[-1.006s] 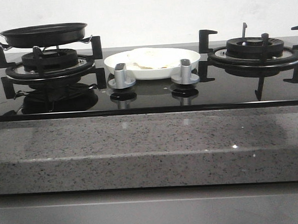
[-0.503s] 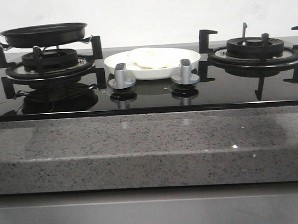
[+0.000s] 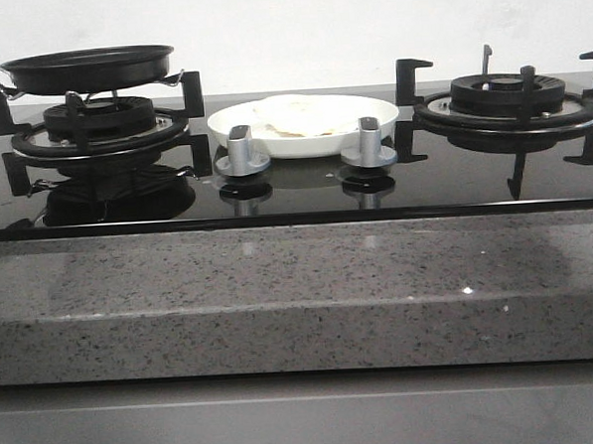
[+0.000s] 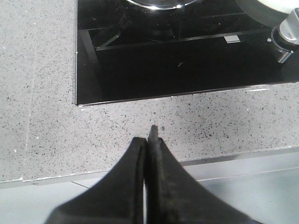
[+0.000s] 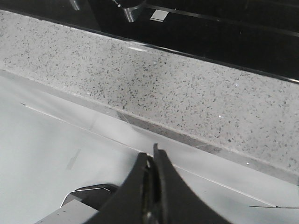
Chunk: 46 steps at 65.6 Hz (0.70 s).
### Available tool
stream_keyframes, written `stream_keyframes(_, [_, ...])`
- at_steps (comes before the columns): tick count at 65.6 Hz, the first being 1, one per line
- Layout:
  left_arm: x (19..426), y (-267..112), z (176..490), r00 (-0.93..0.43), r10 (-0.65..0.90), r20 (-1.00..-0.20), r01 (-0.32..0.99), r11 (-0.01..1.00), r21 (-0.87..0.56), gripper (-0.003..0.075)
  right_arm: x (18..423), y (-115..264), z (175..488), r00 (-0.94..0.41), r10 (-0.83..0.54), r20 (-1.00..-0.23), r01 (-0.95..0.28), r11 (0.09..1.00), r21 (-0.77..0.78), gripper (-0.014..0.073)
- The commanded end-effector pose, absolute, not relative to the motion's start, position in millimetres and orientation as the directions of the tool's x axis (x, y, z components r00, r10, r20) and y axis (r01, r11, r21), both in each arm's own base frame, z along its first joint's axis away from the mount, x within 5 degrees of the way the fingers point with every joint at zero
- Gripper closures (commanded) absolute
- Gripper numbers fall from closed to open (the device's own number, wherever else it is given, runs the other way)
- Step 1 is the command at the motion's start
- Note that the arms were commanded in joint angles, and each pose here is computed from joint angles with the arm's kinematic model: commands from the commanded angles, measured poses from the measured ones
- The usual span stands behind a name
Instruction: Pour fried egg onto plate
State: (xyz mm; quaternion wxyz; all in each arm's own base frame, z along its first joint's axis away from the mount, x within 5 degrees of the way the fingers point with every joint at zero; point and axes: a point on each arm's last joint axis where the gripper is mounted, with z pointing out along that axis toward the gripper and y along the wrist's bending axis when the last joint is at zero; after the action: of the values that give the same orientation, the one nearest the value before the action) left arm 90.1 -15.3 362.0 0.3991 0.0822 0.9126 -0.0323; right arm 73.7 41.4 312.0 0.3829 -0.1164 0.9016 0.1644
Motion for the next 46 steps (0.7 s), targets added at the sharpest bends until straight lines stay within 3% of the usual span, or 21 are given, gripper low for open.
stream_keyframes(1, [92.6,-16.9,373.9,-0.601,0.103,-0.792,0.178,0.984,-0.007,0.074,76.7,42.1,322.8,-0.624,-0.07,-0.778,-0.352,0.915,0.2,0.0708])
stream_keyframes(20, [88.2,-10.8,356.4,-0.544,0.065,-0.836,0.122,0.993,-0.002,0.074,76.7,42.1,322.8,-0.624,-0.07,-0.778,-0.352,0.915,0.2,0.0708])
stream_keyframes(31, [71.7,-5.8,323.7,-0.31,-0.024,-0.951,0.059,0.997,-0.045,0.074,76.7,42.1,322.8,-0.625,-0.07,-0.778,-0.351,0.915,0.2,0.0708])
stream_keyframes(46, [55.0,-3.9,267.9,-0.067,-0.087,-0.994,0.046,0.995,-0.09,0.074,76.7,42.1,322.8,-0.625,-0.07,-0.778,-0.351,0.915,0.2,0.0708])
